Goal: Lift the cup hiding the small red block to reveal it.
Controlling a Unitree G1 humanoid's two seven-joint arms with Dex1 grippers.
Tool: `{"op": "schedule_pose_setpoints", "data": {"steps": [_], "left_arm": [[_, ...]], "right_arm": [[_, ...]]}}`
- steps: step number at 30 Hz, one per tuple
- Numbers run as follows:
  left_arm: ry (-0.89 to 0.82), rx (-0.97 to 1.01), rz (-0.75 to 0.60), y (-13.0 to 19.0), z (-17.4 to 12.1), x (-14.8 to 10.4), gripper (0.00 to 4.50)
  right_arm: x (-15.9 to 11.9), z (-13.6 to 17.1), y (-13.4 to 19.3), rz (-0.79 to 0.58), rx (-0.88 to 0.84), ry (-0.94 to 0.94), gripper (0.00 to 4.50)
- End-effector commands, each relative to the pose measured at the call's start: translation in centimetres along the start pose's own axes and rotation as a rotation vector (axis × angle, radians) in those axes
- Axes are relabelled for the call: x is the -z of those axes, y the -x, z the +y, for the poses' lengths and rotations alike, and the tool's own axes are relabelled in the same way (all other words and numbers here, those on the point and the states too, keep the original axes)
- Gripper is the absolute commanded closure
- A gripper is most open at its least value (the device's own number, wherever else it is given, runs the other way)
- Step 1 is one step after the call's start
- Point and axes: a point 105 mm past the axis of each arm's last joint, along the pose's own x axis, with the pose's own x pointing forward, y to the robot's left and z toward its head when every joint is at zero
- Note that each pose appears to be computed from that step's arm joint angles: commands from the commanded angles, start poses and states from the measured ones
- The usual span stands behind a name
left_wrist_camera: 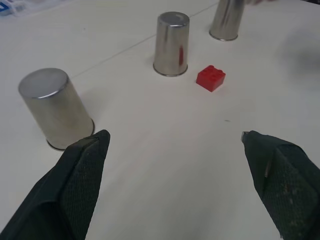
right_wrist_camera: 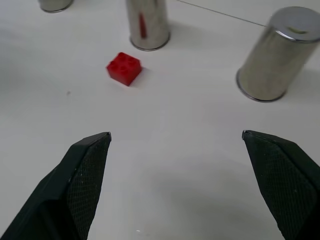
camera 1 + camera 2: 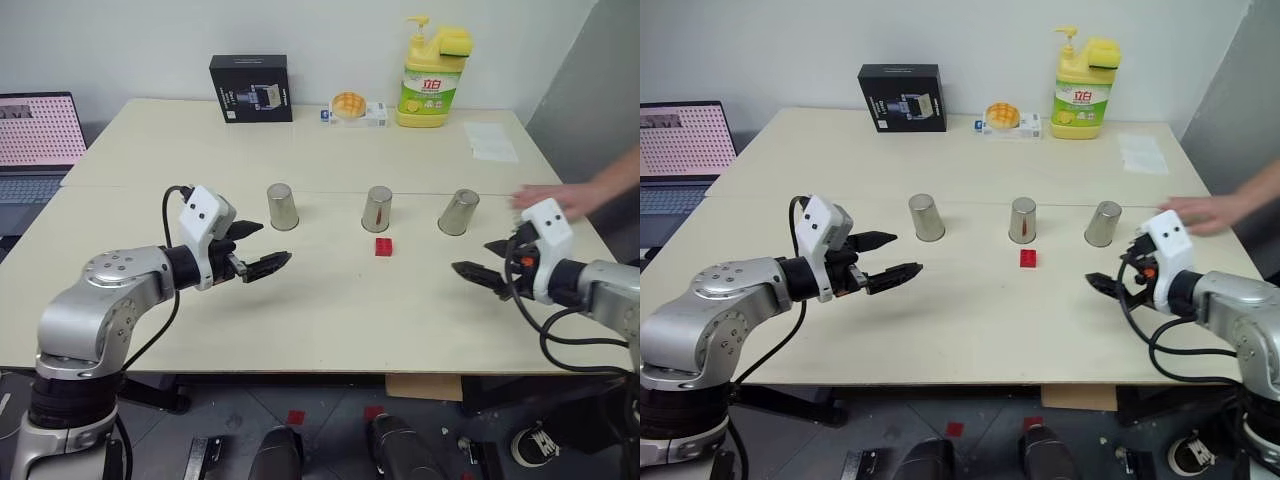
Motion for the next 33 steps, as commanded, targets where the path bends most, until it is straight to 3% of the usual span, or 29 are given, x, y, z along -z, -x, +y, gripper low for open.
{"op": "schedule_pose_setpoints", "data": {"steps": [1,13,33], "left_arm": [[-0.047,-0.030,-0.049,0.5,0.7,-1.4,0.00],[-0.070,-0.069,0.007,1.2,1.1,-0.1,0.00],[-0.082,-0.100,0.011,1.8,1.9,-0.2,0.00]], "right_arm": [[-1.1,-0.4,0.3,-0.056,0.014,0.026,0.04],[-0.9,1.0,-0.5,-0.070,-0.028,0.014,0.04],[-1.2,1.2,-0.8,-0.081,-0.045,0.011,0.04]]}}
